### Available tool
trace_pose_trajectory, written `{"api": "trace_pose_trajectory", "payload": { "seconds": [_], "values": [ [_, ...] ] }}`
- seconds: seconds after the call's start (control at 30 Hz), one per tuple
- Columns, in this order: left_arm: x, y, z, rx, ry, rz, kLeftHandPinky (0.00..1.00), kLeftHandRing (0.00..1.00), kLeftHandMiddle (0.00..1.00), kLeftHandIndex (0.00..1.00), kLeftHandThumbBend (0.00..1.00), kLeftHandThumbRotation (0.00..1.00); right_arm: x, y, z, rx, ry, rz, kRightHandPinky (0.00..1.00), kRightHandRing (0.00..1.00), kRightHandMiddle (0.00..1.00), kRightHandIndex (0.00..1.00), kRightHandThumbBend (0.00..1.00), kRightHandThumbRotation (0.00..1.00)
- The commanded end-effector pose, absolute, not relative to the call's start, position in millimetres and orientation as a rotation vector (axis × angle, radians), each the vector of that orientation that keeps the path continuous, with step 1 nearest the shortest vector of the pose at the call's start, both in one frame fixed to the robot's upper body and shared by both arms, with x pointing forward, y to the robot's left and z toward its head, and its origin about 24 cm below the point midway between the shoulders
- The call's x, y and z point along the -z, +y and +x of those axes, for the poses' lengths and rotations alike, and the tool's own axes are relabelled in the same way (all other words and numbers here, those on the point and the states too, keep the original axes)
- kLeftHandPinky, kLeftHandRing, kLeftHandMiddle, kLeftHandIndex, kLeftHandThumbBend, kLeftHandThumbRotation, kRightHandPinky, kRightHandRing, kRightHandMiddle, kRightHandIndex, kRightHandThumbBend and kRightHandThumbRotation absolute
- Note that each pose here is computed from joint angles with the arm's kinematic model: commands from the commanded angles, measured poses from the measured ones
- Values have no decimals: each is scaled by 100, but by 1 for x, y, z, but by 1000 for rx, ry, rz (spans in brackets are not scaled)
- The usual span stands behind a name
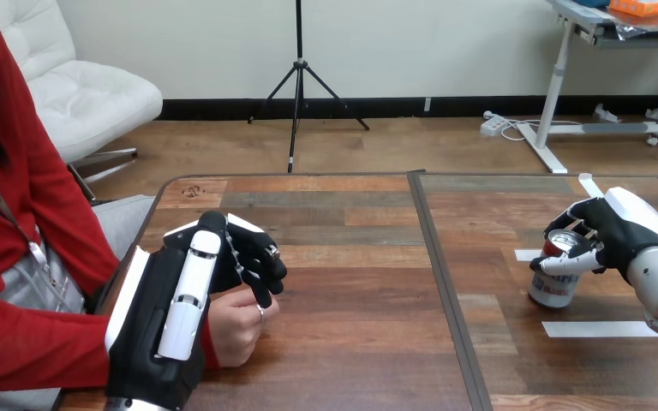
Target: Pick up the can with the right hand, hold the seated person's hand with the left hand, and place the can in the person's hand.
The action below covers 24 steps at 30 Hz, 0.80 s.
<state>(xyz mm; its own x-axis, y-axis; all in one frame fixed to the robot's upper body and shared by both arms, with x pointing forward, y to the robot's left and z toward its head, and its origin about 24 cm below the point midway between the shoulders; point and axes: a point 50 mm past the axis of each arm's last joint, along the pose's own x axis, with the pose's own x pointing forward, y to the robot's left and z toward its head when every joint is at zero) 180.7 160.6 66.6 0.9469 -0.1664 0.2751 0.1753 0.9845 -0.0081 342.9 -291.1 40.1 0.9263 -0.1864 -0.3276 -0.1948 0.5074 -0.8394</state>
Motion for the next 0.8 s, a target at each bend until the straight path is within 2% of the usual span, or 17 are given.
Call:
{"api": "trace_pose_trajectory", "payload": {
  "seconds": [0.0, 0.3, 0.77],
  "values": [
    [-79, 159, 188, 173, -356, -52, 27, 37, 41, 40, 21, 100, -77, -285, 364, 49, 257, -1041, 41, 47, 52, 56, 59, 0],
    [-80, 159, 189, 175, -356, -51, 27, 37, 41, 40, 20, 100, -78, -285, 364, 49, 250, -1056, 36, 40, 46, 51, 66, 0],
    [-81, 161, 190, 171, -362, -52, 27, 37, 41, 40, 16, 100, -79, -284, 364, 35, 237, -1075, 36, 40, 46, 49, 73, 0]
  ]
}}
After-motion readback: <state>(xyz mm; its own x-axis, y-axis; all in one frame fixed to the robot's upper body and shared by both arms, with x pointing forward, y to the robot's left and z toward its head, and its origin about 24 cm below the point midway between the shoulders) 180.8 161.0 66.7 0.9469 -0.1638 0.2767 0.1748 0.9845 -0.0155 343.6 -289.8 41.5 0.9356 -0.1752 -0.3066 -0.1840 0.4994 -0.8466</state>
